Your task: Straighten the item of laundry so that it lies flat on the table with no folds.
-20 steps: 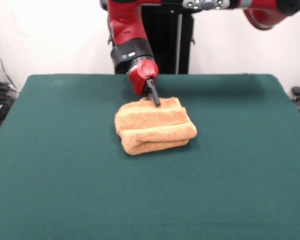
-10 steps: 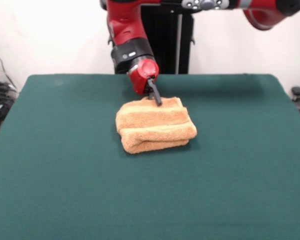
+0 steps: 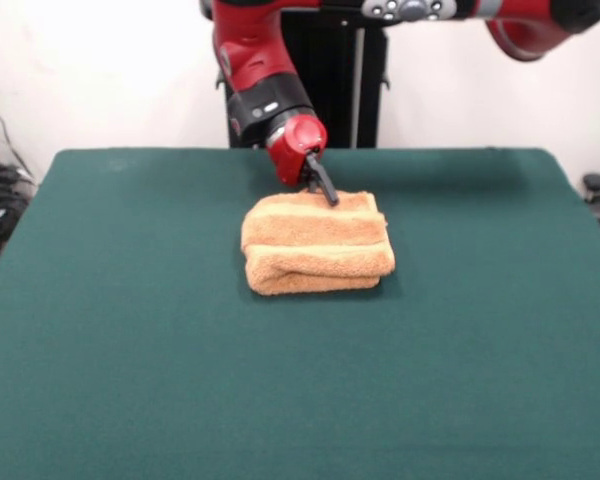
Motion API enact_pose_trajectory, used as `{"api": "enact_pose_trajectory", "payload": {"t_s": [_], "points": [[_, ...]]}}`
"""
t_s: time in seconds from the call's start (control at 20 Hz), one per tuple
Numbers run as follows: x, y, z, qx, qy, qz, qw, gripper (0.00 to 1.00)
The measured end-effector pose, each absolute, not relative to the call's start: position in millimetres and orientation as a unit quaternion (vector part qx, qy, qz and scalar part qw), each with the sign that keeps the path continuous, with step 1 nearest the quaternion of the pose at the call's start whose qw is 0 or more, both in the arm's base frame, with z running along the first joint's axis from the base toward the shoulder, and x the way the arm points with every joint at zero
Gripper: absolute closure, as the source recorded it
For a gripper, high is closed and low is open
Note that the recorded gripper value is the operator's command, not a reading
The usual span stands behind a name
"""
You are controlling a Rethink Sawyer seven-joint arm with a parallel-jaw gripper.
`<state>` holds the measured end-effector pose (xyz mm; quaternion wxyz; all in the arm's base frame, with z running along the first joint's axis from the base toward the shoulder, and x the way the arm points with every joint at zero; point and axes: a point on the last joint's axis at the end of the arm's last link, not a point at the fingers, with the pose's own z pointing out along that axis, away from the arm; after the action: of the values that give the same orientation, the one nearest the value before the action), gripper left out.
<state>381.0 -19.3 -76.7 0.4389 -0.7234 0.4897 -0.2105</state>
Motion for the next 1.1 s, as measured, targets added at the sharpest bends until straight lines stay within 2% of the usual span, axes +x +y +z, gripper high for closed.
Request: {"api": "enact_pose_trajectory", "payload": {"t_s": [1.1], "points": [[380.7,-15.4,-77.0,-0.725,0.487,-0.208,0.440,0.00]]}}
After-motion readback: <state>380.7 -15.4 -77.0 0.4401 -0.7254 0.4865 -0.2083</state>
